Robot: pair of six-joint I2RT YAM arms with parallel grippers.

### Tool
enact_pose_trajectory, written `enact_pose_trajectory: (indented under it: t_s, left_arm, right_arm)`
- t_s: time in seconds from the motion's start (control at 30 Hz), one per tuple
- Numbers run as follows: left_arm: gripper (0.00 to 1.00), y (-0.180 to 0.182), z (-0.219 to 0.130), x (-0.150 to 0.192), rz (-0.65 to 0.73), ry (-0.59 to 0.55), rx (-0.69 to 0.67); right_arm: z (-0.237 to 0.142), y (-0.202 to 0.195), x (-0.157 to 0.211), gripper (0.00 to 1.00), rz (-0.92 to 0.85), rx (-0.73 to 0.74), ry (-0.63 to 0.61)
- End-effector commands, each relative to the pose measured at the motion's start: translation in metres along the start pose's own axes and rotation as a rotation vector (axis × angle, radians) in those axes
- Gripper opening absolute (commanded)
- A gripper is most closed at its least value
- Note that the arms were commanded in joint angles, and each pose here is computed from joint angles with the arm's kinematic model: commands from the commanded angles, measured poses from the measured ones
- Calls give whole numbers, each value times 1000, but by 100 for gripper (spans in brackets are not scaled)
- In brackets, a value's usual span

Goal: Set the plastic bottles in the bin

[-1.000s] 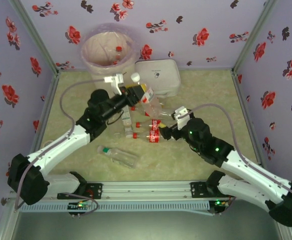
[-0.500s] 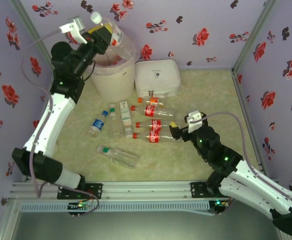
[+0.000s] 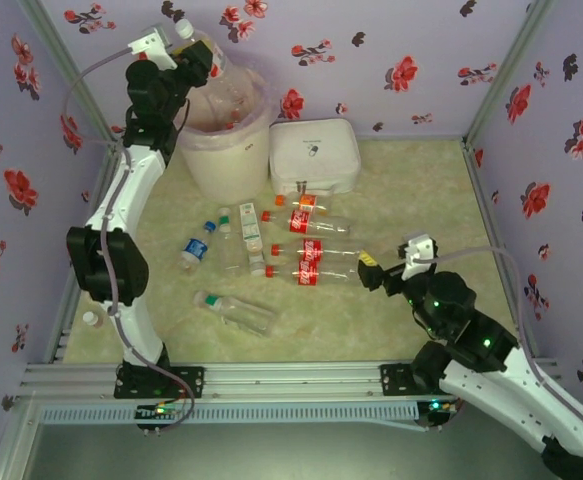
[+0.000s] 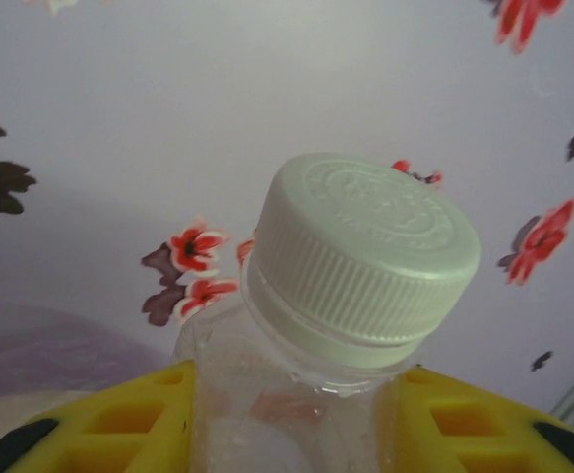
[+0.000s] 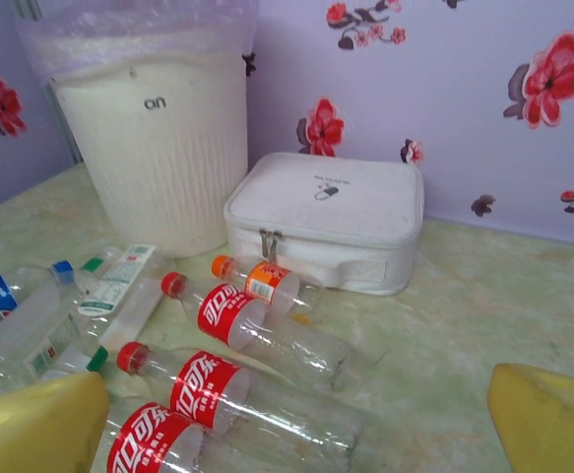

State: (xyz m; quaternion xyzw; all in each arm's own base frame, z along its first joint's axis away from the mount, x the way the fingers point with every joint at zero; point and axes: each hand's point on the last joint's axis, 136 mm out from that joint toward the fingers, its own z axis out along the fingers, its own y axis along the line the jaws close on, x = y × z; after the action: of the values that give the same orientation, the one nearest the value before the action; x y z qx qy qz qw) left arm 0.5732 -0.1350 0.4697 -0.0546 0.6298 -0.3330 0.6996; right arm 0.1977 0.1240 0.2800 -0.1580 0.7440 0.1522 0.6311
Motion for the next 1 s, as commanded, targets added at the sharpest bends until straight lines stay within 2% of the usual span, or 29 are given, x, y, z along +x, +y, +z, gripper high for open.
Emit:
enact_pose_trajectory:
  t_s: [0.0, 0.3, 0.5, 0.63, 0.77, 0.97]
  left_arm:
    - [0, 14, 8, -1, 93, -7, -50]
    - [0, 68, 33, 96, 180, 213, -144]
    - [0, 99, 31, 153, 201, 335, -189]
    - [0, 107, 25, 176, 214, 400, -203]
    - [0, 93, 22, 159, 172, 356, -175]
    - [0, 27, 23, 90, 70, 192, -12]
  right_arm:
    - [-8, 1, 12, 99, 16, -27, 29]
    - [-10, 3, 15, 99, 0, -40, 50]
    - [-3, 9, 23, 99, -24, -56, 94]
    - [2, 10, 25, 99, -51, -52, 115]
    - [6, 10, 29, 99, -76, -47, 142]
    - [10, 12, 33, 99, -87, -49, 156]
